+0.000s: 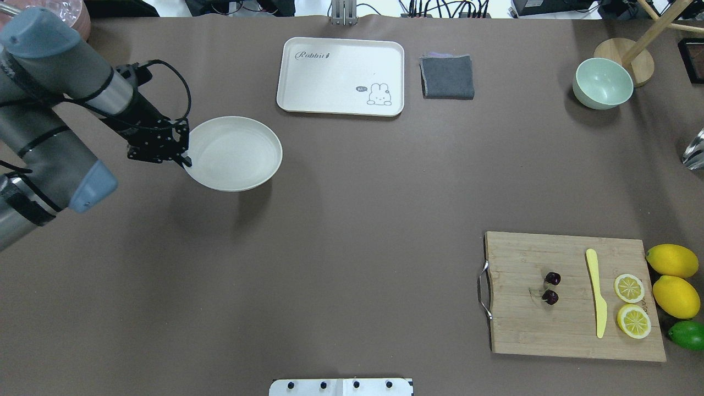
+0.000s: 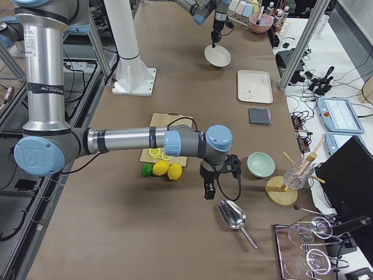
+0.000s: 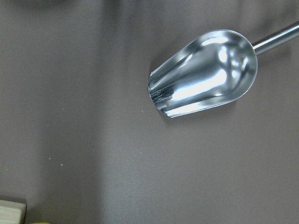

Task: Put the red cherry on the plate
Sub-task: 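Drag the white bowl with the left gripper toward the table center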

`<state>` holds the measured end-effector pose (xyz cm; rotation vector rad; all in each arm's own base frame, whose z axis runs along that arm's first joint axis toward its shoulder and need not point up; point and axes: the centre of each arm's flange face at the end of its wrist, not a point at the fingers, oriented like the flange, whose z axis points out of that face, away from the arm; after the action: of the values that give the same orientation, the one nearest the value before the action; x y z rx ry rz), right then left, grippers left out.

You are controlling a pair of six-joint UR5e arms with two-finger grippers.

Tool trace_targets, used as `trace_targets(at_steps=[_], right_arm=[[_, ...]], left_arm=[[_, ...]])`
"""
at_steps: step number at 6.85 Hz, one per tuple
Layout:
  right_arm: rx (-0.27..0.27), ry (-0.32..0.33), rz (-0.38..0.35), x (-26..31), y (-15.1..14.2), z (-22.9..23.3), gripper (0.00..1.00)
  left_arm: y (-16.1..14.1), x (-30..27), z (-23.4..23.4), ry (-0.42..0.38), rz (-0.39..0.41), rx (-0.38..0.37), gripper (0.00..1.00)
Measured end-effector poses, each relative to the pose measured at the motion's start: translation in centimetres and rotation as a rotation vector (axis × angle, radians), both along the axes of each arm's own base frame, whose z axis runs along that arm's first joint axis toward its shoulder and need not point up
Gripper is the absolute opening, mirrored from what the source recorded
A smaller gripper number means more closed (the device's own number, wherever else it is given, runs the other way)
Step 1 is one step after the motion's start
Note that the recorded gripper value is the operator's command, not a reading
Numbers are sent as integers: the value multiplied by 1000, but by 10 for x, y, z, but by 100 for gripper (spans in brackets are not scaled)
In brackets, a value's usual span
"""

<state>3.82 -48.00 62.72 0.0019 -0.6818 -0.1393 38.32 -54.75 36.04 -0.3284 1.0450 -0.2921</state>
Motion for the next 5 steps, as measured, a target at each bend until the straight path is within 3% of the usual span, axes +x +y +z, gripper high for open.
trace_targets(at_steps=[5], right_arm=[[17,-6,0,0,-1,-10,100]], left_arm=[[91,130,-109,4,-100,-100,0]])
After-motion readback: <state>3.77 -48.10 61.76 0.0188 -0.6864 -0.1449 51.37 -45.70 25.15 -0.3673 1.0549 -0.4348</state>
